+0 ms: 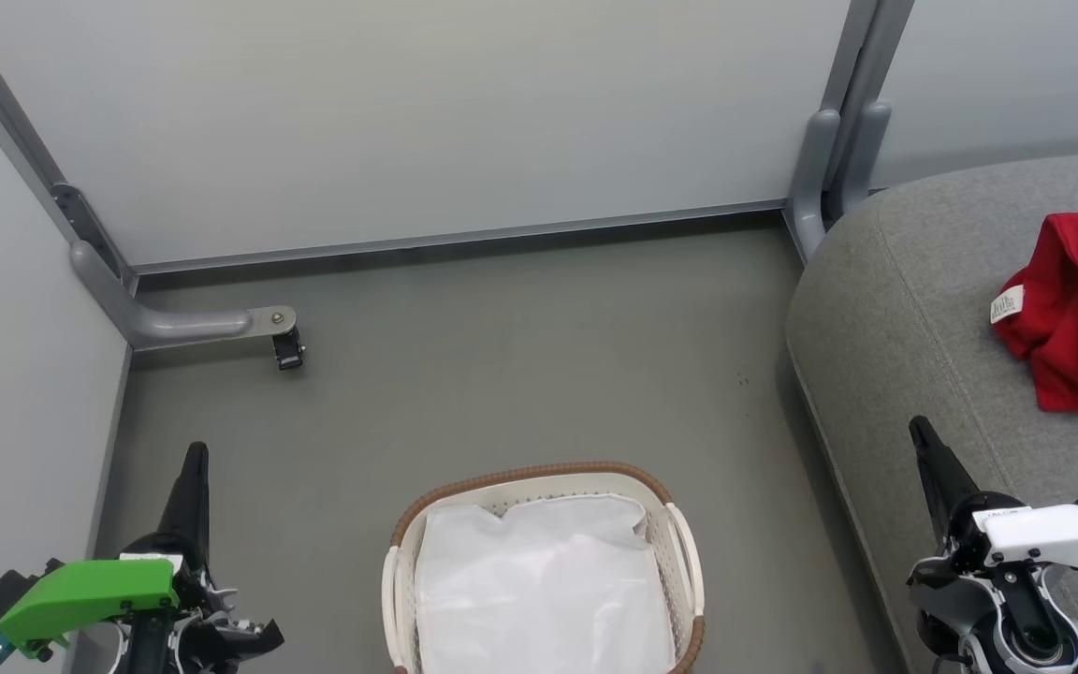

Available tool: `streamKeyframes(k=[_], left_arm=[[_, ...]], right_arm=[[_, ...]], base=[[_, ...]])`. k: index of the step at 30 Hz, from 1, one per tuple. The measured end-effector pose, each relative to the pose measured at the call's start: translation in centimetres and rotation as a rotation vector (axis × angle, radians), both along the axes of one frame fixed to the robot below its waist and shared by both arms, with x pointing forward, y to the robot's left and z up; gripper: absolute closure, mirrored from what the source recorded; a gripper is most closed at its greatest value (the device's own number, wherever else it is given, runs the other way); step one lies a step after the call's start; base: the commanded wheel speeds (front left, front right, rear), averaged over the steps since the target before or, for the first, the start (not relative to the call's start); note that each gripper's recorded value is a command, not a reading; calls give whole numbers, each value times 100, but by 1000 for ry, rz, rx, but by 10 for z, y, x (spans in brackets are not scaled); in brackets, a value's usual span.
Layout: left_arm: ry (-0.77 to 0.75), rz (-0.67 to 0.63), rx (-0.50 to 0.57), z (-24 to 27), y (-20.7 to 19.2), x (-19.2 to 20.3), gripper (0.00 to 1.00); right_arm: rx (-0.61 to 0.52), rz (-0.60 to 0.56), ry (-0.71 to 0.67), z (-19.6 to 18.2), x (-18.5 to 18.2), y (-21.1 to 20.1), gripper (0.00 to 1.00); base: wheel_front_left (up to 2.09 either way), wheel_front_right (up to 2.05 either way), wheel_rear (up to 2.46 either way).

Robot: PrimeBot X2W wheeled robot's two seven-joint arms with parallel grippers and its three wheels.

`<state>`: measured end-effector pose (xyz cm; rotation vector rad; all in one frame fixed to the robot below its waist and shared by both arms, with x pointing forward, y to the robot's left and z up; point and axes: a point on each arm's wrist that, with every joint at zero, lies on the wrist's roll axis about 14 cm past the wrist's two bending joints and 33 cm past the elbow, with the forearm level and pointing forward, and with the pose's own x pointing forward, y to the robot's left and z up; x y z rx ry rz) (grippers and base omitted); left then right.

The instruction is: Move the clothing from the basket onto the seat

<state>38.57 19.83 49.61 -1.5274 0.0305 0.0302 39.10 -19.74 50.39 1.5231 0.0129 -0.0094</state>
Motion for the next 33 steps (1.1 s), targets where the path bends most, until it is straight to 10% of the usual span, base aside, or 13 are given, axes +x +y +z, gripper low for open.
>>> streamKeyframes(k=[33], left_arm=[[-27,0,-49,8,1,2,100]], right_arm=[[53,-1,-15,4,-1,-2,100]], base=[[0,0,0]])
